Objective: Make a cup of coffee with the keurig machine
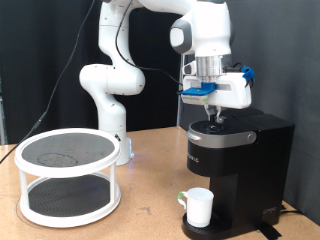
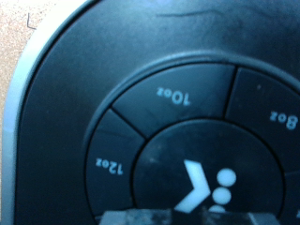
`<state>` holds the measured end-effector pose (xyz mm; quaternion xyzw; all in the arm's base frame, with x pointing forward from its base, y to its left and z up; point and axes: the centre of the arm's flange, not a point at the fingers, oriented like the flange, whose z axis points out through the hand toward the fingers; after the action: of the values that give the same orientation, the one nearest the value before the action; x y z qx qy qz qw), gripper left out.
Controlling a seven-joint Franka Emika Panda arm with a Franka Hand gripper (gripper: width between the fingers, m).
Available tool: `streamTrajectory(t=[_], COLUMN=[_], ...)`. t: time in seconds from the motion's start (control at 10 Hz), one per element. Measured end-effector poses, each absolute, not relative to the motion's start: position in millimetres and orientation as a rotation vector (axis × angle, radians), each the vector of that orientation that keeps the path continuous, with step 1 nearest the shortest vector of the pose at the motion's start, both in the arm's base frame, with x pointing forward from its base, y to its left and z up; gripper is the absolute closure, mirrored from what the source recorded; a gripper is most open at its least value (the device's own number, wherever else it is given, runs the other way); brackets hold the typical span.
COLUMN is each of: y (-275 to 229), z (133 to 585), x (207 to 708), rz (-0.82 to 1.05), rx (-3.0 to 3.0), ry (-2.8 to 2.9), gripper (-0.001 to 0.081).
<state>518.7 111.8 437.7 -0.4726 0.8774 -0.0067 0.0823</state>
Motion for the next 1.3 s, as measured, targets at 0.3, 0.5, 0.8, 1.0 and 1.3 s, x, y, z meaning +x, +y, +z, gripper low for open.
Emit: streamTrajectory(t=[0.3, 0.5, 0.8, 1.0, 1.3], y=[107, 105, 101, 98, 90], z=[435, 429, 427, 426, 424], x=[519, 519, 520, 524, 536], rz=[-0.003, 0.031, 0.069, 0.136, 0.285], rx=[-1.394, -1.400, -1.392, -1.386, -1.388], ry=[2.633, 2.645, 2.660, 2.686, 2.734], gripper=[0.0806, 0.0806, 0.0806, 0.0806, 0.0806])
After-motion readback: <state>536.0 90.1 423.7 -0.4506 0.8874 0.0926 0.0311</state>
